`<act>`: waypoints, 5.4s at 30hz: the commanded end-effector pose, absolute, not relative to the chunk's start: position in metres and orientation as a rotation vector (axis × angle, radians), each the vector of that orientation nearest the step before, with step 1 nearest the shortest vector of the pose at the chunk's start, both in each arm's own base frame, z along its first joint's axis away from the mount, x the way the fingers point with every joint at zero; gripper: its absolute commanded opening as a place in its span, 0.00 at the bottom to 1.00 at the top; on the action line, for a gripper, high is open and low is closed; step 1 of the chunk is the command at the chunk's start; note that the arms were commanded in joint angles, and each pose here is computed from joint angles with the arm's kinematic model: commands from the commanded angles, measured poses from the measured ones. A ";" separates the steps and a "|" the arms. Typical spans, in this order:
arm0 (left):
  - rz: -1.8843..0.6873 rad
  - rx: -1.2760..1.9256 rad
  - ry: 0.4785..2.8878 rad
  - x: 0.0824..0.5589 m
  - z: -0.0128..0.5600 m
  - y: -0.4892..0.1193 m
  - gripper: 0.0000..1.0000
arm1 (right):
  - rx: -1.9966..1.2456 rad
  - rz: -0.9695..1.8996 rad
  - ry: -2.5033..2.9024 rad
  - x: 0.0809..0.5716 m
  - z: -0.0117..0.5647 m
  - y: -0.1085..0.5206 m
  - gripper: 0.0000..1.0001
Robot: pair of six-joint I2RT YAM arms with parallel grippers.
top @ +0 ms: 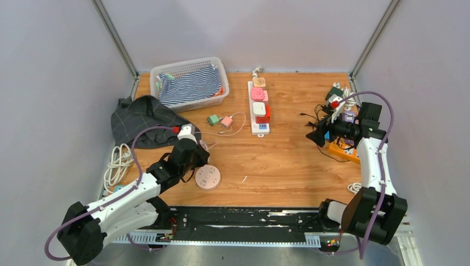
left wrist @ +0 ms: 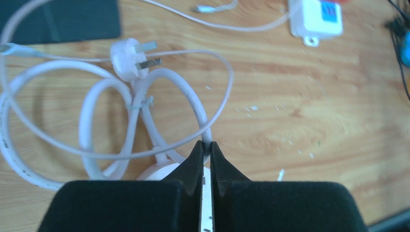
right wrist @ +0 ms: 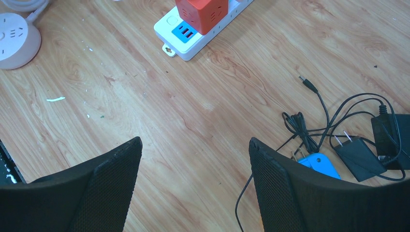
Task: Pull the plug off the socket
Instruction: Move the socket to the corner of the board, then move the socket to the center of the board.
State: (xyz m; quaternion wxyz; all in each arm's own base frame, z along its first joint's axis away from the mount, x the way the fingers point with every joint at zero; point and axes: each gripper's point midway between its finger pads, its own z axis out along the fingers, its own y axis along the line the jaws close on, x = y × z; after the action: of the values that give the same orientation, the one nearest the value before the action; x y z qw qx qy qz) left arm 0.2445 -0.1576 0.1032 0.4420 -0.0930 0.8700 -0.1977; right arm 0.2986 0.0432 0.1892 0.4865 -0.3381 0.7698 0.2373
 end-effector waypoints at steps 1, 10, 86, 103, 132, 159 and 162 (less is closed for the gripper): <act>-0.673 -0.094 2.174 0.225 0.115 -0.197 0.00 | -0.809 0.580 1.850 0.297 0.196 0.042 0.82; -0.761 -0.027 2.163 0.202 0.148 -0.200 0.00 | -0.811 0.573 1.848 0.297 0.196 0.042 0.82; -0.901 0.311 1.891 0.238 0.218 -0.235 0.99 | -0.924 0.648 1.672 0.270 0.210 0.067 0.83; -0.395 0.327 1.978 0.306 0.146 -0.334 0.99 | -0.945 0.618 1.661 0.269 0.212 0.066 0.83; -0.158 -0.100 1.976 0.384 0.067 -0.384 1.00 | -0.965 0.597 1.672 0.271 0.206 0.063 0.84; -0.052 -0.146 2.109 0.400 0.026 -0.377 1.00 | -0.979 0.592 1.650 0.267 0.213 0.066 0.85; -0.022 -0.129 2.059 0.398 0.046 -0.374 1.00 | -0.980 0.597 1.650 0.266 0.213 0.066 0.85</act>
State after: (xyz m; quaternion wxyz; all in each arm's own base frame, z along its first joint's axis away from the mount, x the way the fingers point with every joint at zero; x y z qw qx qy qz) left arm 0.4151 -0.4032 0.0641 0.5229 -0.0721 0.8455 -0.0813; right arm 0.2720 0.0655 0.2111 0.5348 -0.4115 0.6952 0.2476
